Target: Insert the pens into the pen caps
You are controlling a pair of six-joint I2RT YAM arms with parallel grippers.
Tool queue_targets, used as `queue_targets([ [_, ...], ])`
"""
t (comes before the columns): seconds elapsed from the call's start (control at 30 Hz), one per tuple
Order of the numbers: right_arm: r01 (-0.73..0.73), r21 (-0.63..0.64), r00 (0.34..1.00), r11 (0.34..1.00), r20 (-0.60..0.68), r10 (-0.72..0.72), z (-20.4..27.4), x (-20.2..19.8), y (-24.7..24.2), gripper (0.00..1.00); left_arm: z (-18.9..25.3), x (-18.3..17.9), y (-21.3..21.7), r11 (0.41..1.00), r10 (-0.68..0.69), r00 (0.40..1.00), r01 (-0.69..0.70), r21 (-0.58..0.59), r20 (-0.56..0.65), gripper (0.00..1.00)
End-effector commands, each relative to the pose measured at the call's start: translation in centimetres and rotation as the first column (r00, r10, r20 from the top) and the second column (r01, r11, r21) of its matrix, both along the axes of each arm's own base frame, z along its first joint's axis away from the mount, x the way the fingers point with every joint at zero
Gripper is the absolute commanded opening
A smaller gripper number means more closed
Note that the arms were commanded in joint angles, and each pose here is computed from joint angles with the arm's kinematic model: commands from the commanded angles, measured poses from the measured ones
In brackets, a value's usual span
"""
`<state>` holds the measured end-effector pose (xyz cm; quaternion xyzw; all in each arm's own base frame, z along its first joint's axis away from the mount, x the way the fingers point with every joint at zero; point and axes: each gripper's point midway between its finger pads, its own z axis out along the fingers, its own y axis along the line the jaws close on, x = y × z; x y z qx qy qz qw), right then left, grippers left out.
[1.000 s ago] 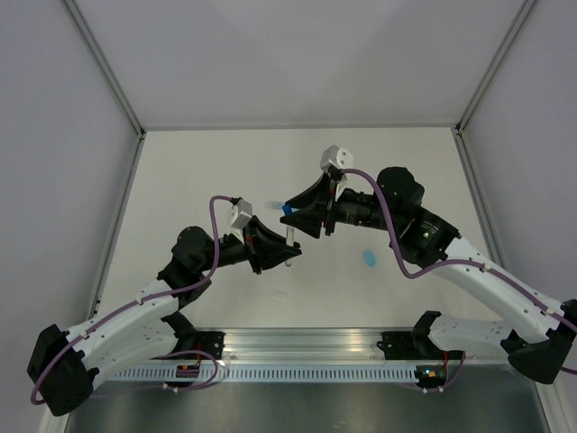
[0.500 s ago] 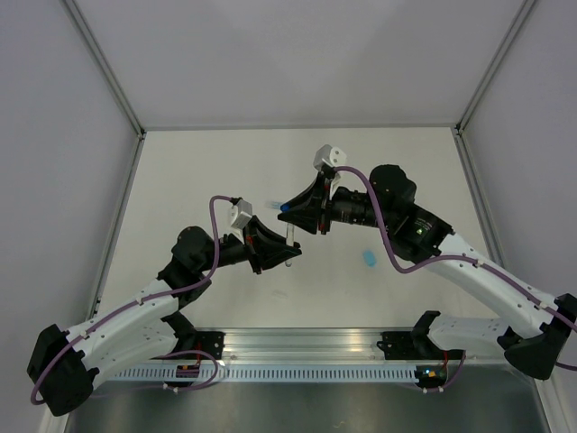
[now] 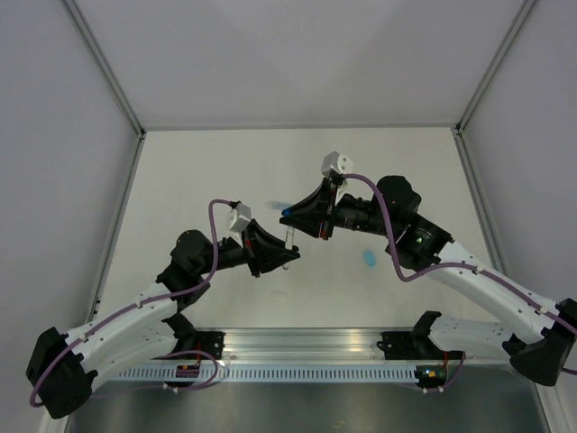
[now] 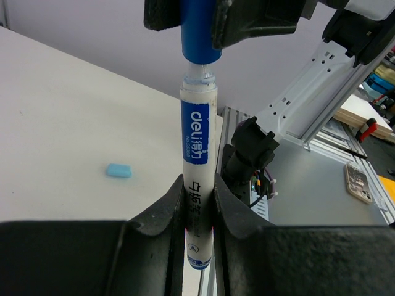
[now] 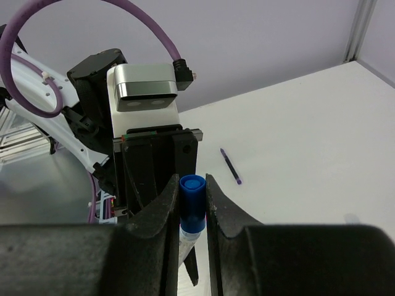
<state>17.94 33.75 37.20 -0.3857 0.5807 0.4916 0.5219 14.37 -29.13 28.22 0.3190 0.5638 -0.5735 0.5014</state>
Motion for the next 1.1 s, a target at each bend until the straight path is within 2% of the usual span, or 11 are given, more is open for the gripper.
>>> queue_targets([
  [0.0, -0.028, 0.071, 0.999, 0.997, 0.017, 0.027, 1.3, -0.9, 0.0, 0.06, 2.3, -0.1, 0.7, 0.997, 0.034, 0.997, -0.029, -0.078, 0.063, 0.02],
  [0.1, -0.025, 0.116, 1.0, 0.993, -0.004, 0.026, 1.2, -1.1, -0.1, 0.0, 2.4, 0.1, 1.0, 0.995, 0.06, 0.996, -0.053, -0.088, 0.068, 0.02],
  [0.17, -0.03, 0.18, 0.999, 0.983, -0.017, 0.034, 1.4, -1.4, -0.2, 0.0, 2.4, 0.1, 1.1, 0.994, 0.063, 0.996, -0.056, -0.09, 0.068, 0.02],
  [0.47, 0.011, 0.316, 1.0, 0.949, 0.006, -0.013, 2.1, -1.2, -0.7, 0.0, 2.3, 0.5, 1.1, 0.992, 0.084, 0.995, -0.078, -0.095, 0.058, 0.02],
  [0.8, 0.021, 0.387, 0.999, 0.922, 0.025, -0.033, 4.2, -1.2, -1.3, 0.0, 2.0, 1.1, 1.2, 0.991, 0.109, 0.993, -0.104, -0.089, 0.044, 0.02],
  [1.07, -0.016, 0.432, 1.0, 0.902, 0.015, 0.01, 4.3, -1.6, -0.8, 0.0, 2.3, 1.0, 1.3, 0.988, 0.114, 0.993, -0.109, -0.107, 0.039, 0.02],
])
